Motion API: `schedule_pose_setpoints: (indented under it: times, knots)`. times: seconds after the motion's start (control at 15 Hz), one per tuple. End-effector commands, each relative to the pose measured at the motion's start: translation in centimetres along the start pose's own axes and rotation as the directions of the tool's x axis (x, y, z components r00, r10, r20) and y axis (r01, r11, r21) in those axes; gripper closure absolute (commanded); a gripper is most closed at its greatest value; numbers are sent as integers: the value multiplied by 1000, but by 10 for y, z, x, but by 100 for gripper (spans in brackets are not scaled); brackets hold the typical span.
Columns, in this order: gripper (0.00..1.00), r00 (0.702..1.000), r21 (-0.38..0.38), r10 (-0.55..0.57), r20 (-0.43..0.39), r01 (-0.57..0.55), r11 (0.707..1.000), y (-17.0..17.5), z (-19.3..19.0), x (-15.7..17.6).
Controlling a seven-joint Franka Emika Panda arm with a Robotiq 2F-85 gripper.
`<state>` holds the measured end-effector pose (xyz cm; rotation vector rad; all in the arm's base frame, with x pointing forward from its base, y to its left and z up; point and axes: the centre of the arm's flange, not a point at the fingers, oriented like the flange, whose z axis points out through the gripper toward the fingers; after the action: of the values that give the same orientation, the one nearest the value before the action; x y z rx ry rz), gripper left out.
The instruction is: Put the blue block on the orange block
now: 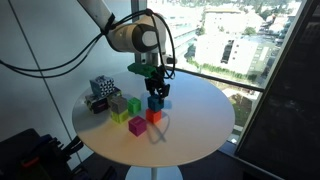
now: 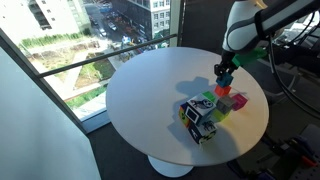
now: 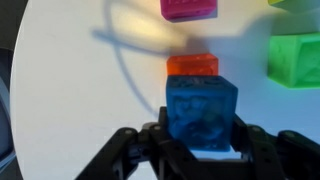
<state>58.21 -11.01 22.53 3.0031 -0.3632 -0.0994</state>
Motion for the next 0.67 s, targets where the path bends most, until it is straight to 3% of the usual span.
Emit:
schedule_pose_setpoints:
  times: [0.0,0.27,0.4,0.53,0.6]
  knots:
    - [69,1000,-1,-18,8,18,1000,4,2,5]
    - [69,1000,6,-17,14,17,1000,2,4,4]
    - [18,1000,11,-13,14,13,1000,2,1,3]
    - [15,1000,18,-12,20,12,1000,2,-3,2]
    - [7,1000,21,-10,23,10,1000,2,-7,0]
